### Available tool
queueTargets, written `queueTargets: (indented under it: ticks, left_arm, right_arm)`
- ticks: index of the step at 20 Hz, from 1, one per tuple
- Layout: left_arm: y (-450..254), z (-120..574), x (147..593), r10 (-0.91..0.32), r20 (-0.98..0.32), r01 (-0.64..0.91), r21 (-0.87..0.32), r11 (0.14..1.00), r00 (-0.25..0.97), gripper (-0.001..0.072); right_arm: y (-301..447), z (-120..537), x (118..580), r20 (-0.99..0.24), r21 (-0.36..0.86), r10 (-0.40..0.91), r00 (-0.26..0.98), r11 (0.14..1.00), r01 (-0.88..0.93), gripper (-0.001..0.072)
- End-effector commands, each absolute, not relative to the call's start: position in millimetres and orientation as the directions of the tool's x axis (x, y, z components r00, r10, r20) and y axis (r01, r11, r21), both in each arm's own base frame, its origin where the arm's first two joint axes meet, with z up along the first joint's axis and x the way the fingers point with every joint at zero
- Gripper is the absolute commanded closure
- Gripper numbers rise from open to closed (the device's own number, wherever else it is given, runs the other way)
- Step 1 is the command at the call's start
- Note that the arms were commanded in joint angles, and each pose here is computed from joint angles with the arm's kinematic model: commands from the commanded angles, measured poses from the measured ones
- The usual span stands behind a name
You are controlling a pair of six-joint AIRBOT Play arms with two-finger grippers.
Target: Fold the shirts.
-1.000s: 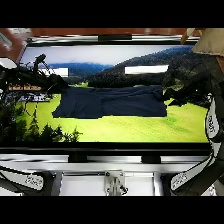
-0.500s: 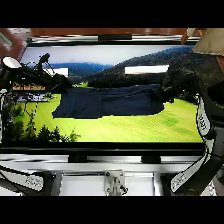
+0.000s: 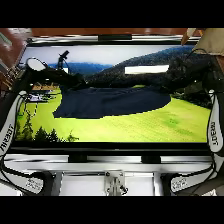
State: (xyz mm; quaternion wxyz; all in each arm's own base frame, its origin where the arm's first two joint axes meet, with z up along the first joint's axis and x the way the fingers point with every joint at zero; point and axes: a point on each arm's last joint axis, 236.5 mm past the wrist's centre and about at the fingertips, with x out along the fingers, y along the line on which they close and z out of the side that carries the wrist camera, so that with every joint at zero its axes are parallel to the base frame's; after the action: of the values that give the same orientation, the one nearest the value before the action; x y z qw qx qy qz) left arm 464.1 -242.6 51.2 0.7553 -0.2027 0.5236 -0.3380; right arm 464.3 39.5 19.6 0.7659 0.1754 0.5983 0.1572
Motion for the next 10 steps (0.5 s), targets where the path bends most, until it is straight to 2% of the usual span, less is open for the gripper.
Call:
queueTargets:
  ticks: [1,6,8,10]
  left_arm:
    - [-321.0,41.3,445.0,-0.749,-0.622,0.364,-0.659,0.658,0.229,0.0667]
    - [-397.0,43.0,438.7,-0.764,-0.556,0.438,-0.628,0.644,0.327,0.0668]
    - [-411.5,24.7,433.9,-0.768,-0.561,0.362,-0.678,0.640,0.308,0.0668]
    - [-428.4,13.3,425.9,-0.801,-0.536,0.315,-0.736,0.599,0.268,0.0669]
  right_arm:
    - [43.8,83.1,440.6,-0.846,0.447,0.445,0.294,0.892,-0.065,0.0658]
    - [49.9,166.6,404.1,-0.800,0.412,0.426,0.422,0.902,-0.128,0.0658]
    - [50.9,195.0,387.3,-0.779,0.391,0.410,0.474,0.909,-0.143,0.0658]
    - [56.0,219.1,362.9,-0.764,0.391,0.410,0.498,0.908,-0.147,0.0658]
